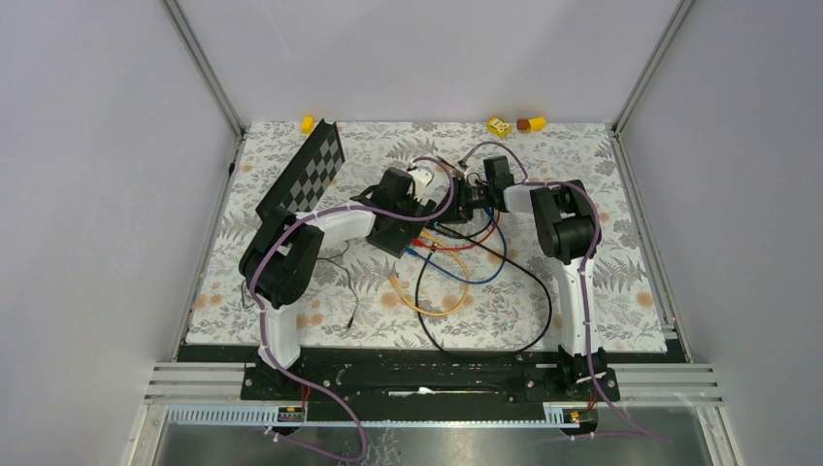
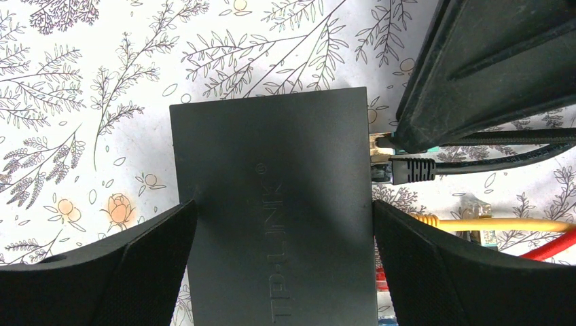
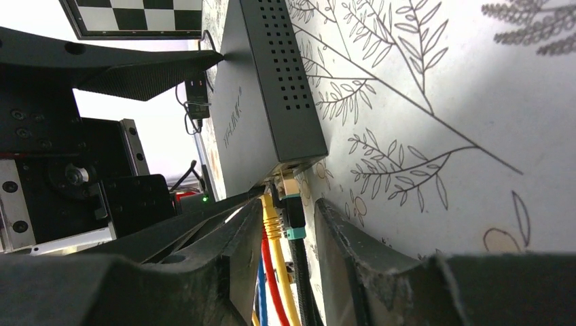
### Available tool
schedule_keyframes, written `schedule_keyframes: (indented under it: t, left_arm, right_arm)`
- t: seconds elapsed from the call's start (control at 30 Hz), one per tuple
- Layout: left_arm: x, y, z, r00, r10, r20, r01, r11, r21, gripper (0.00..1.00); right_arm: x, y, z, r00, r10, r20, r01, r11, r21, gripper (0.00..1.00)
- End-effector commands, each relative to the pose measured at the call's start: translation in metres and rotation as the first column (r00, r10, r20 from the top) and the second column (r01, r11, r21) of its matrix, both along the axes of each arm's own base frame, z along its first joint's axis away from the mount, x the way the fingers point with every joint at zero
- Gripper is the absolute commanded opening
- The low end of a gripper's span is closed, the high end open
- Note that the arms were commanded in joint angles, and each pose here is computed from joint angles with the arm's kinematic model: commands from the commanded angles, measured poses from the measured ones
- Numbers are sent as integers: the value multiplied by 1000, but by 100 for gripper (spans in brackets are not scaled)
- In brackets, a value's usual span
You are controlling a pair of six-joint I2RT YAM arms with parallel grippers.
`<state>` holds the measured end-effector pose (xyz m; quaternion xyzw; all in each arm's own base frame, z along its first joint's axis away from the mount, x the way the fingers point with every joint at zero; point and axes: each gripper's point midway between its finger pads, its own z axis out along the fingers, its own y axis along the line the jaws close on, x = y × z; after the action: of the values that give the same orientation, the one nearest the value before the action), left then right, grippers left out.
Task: Pull the plug from the switch port
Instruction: Pull the connector from the switch port.
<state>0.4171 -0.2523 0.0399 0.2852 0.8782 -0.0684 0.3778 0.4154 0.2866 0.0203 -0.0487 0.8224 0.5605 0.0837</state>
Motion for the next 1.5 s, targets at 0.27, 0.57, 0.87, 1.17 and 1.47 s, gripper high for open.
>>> schedule_keyframes:
  t: [0.27,0.57,0.87,1.17,1.47]
  left_arm:
    - [-7,33,-21,996,64,-59,-58,992,110,98]
    - [-7,33,-20,996,63,-56,-56,992,110,98]
    - [-7,34,-21,996,64,-54,-58,992,115,98]
    - [-7,34,-19,997,63,-51,-57,992,113,98]
    - [-8,34,-18,997,63,-50,-57,992,113,98]
  right_arm:
    - [3,17,-28,1000,1,-19,-2,997,-74,41]
    - [-10,19,-33,999,51,-19,-52,994,-92,39]
    - [-11,21,-29,996,87,-13,-88,995,-55,37]
    - [-13,22,-32,994,108,-22,-108,994,-29,38]
    - [-12,21,-31,991,131,-15,-131,991,8,34]
